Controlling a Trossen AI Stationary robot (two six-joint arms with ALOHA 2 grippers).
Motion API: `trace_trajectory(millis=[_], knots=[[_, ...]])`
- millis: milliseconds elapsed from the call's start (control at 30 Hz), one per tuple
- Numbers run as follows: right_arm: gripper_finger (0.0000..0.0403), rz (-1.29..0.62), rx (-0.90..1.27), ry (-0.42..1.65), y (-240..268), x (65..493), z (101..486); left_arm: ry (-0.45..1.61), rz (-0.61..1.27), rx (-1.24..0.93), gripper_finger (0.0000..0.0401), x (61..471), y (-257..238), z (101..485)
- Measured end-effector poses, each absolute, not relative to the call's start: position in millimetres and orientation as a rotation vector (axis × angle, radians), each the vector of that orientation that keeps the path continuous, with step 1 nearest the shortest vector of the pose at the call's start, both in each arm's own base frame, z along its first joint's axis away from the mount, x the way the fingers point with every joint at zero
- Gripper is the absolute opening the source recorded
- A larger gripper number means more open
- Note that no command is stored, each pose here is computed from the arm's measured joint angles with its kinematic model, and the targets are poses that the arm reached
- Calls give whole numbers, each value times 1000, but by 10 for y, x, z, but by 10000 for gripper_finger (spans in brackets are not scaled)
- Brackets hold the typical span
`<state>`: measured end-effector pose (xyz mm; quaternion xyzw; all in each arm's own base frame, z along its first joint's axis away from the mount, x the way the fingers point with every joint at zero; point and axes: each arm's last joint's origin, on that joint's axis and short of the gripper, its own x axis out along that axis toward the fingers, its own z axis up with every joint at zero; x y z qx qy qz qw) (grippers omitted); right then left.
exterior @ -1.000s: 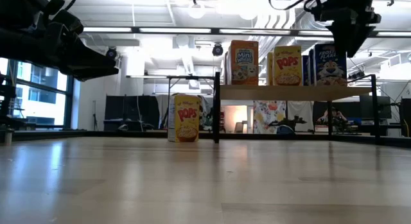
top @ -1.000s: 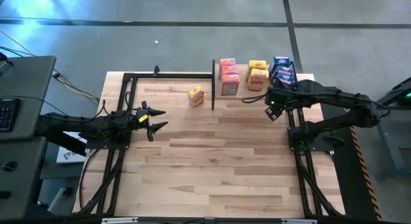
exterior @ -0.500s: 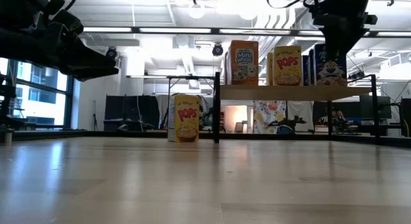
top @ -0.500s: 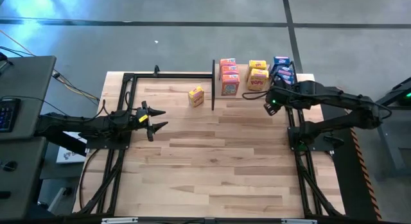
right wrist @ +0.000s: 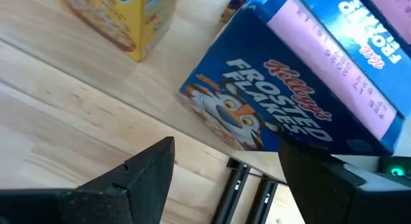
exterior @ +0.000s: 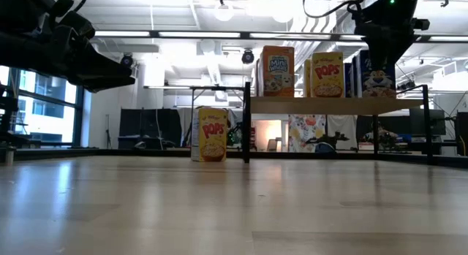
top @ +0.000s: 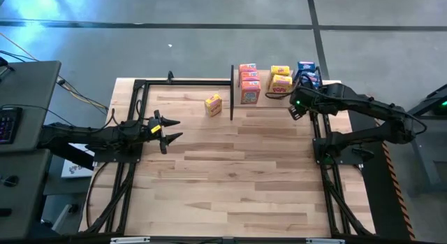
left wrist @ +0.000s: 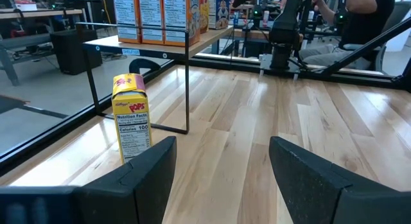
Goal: Stack cereal on shelf
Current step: Put the blue cereal box on the shelf aligned with the other blue cereal boxes
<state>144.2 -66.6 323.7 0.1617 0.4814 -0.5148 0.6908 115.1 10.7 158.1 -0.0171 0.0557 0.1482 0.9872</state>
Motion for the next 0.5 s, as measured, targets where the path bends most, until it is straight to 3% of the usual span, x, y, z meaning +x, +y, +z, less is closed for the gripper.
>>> trace_trajectory(millis=[500], knots=[[270,-1149,363,1097,-710,1419,3239,112,297,-34,239,1151,107,1581]])
